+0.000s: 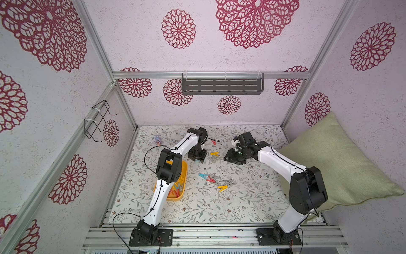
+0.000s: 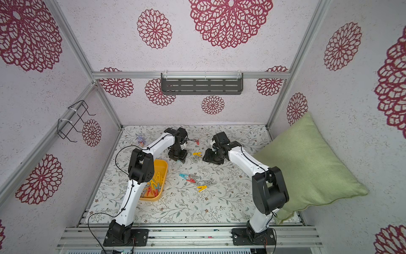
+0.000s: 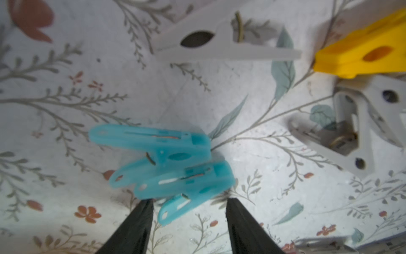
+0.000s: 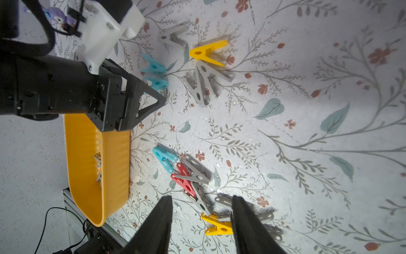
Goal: Put the clothespins into the storage box
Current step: Pick up the clothespin from the center of the board.
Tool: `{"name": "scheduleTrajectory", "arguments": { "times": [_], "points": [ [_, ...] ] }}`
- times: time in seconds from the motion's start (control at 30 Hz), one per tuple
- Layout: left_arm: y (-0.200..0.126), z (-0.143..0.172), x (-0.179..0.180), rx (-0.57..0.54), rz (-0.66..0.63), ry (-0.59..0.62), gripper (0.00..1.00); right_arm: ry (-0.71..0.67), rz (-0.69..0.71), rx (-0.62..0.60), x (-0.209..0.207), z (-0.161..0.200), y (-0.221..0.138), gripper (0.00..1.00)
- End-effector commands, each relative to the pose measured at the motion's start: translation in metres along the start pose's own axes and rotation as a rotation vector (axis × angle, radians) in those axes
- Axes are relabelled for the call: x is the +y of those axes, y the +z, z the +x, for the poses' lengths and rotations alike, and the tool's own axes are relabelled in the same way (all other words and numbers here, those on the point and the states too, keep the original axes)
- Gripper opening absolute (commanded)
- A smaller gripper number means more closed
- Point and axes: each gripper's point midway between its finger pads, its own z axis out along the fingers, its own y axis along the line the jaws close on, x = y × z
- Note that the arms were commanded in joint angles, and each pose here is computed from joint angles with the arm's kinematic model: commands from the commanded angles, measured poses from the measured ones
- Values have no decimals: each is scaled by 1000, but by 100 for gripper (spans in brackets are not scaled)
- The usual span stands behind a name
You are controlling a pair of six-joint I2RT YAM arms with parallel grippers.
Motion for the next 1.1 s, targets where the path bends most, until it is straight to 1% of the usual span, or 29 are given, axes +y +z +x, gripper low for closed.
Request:
{"name": "scheduleTrajectory", "arguments": {
  "times": [0.0,0.07,0.17,0.37,0.43,0.53,0.73,0.9,1.0,1.07],
  "points": [
    [6,-1,-9,2,12,10,57,-10,-11,1,4,-5,-5,50],
    [8,-1,-14,2,22,12,54,-10,-14,1,4,-5,-4,50],
    [11,0,-19,8,26,17,47,-7,-16,1,4,-6,-3,50],
    [10,3,-24,14,41,5,28,-1,-19,-2,4,-5,-4,49],
    [5,4,-27,5,41,6,20,-1,-21,-4,4,-4,-5,49],
    [-6,3,-29,-16,42,6,12,-3,-22,-10,5,-5,-6,49],
    [-45,6,-30,-82,39,-14,0,-1,-30,-30,8,-7,-11,49],
    [-95,22,-22,-156,11,-41,0,-8,-21,-35,8,-7,-10,49],
    [-124,40,-15,-197,-10,-61,0,-30,-12,-26,13,-5,-5,49],
    [-137,56,-10,-206,-16,-78,0,-54,3,-20,18,-4,0,49]
  ]
}}
